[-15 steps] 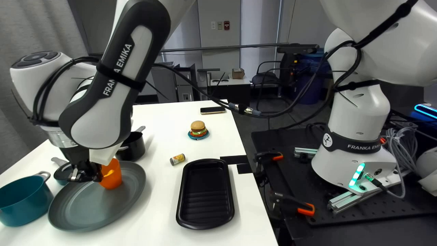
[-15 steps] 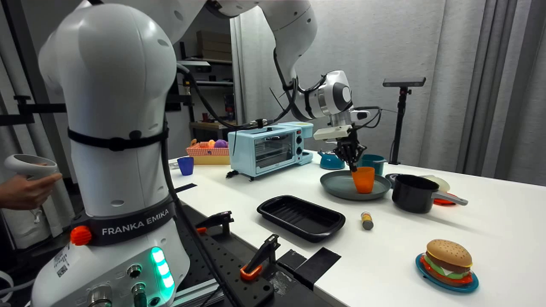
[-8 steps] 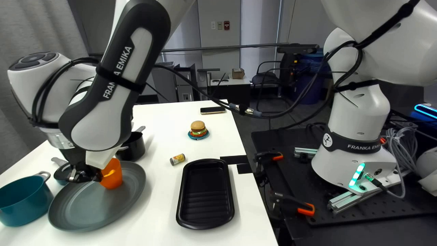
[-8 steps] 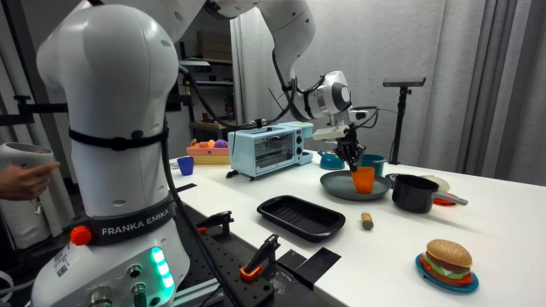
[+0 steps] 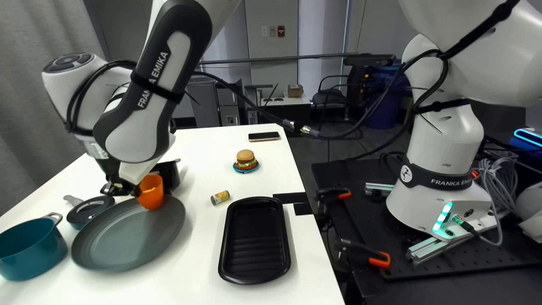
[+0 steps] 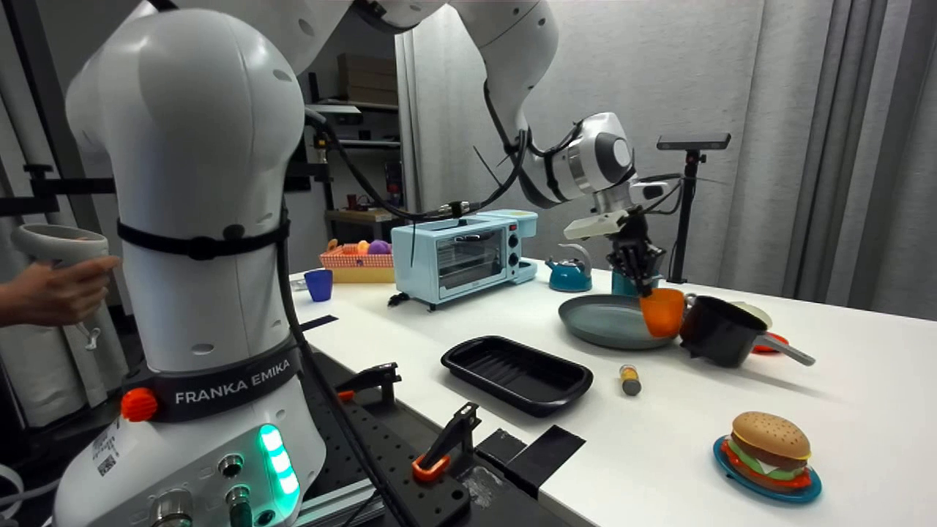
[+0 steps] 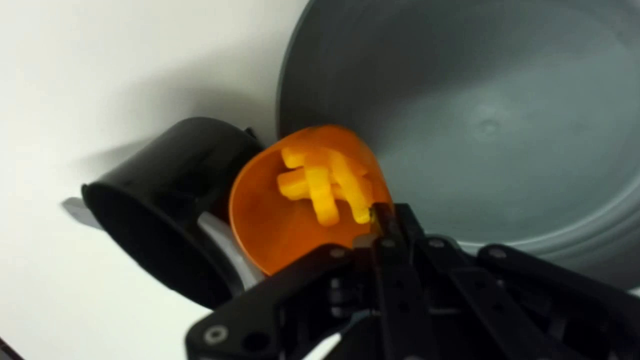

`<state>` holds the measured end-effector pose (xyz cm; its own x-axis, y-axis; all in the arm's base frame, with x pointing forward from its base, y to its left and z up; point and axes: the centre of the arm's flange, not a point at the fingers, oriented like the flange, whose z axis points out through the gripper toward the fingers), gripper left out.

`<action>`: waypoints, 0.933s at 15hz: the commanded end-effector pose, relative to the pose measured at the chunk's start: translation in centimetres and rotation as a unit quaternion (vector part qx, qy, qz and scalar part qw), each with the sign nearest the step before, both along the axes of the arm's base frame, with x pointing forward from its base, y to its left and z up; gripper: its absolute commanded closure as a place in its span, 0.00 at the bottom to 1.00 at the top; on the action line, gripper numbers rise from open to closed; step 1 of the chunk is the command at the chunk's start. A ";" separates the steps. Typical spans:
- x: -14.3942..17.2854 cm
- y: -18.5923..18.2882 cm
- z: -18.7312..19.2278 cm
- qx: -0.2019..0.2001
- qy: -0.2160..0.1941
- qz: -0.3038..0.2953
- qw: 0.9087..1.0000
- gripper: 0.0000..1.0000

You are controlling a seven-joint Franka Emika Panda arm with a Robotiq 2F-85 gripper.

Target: Pour the contents of the orange cup onto the plate

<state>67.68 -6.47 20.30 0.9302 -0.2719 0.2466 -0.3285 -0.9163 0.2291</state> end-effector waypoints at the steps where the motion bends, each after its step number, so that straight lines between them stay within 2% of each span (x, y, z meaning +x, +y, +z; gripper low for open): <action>1: -0.5 -6.5 1.9 -0.002 -0.010 -0.037 0.999 0.99; 5: -0.9 -9.3 2.4 -0.009 -0.010 -0.047 0.999 0.99; 14: 0.1 -8.4 3.4 -0.004 -0.020 -0.035 0.999 0.99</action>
<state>67.05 -14.50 22.21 0.9024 -0.3362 0.2696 -0.4018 -0.8826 0.2442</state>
